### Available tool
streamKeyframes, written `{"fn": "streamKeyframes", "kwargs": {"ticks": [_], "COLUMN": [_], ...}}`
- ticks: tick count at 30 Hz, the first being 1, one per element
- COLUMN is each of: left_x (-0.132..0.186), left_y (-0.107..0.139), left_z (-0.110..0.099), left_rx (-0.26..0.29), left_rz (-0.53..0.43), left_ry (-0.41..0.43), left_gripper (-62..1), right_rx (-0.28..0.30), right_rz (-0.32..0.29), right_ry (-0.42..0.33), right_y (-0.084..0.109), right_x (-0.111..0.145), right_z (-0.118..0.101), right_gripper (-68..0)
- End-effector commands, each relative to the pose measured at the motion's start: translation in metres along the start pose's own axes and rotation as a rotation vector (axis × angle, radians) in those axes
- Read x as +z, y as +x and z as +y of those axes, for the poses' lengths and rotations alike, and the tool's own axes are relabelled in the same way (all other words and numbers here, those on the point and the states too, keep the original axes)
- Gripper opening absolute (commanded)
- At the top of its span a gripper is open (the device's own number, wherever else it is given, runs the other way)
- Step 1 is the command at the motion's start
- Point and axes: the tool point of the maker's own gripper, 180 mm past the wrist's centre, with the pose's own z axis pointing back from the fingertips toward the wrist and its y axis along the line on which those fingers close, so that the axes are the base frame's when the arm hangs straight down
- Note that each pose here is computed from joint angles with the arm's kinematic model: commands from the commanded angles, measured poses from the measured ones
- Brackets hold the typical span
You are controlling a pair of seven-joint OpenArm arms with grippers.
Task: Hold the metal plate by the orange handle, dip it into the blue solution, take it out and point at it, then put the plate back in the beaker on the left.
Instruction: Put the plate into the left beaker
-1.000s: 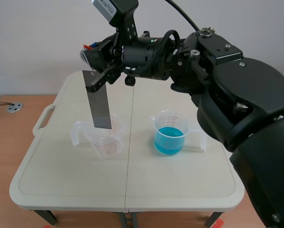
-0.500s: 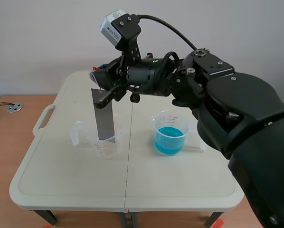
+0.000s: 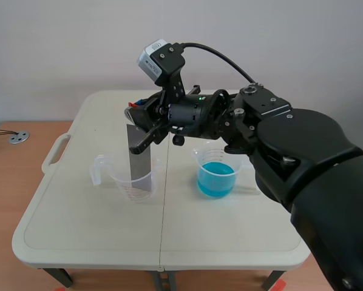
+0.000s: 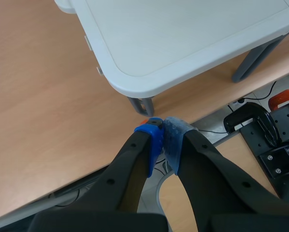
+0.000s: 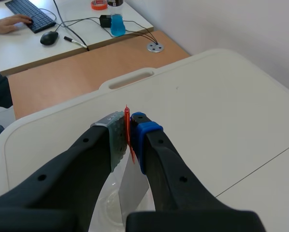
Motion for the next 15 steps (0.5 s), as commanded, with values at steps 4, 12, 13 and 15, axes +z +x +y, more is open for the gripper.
{"fn": "streamKeyframes", "kwargs": {"ticks": [4,12,13,15], "left_x": [-0.0007,-0.0007,-0.0007,-0.0008], "left_y": [0.0086,0.0085,0.0084,0.0072], "left_z": [-0.0011,-0.0011,-0.0011,-0.0016], "left_rx": [0.002,0.002,0.001,-0.012], "left_rz": [-0.032,-0.032,-0.031,-0.024], "left_ry": [0.001,0.001,0.001,-0.002], "left_gripper": [-59.4,-52.4,-45.1,-23.6], "right_rx": [0.046,0.046,0.046,0.046], "right_rz": [-0.001,-0.001,-0.002,-0.003], "right_ry": [0.001,0.001,0.001,0.001], "right_y": [0.0092,0.0092,0.0092,0.0095], "right_x": [-0.0027,-0.0027,-0.0027,-0.0028], "right_z": [-0.0038,-0.0038,-0.0039,-0.0038], "right_gripper": [-58.0,-32.6,-29.1,-24.8]}}
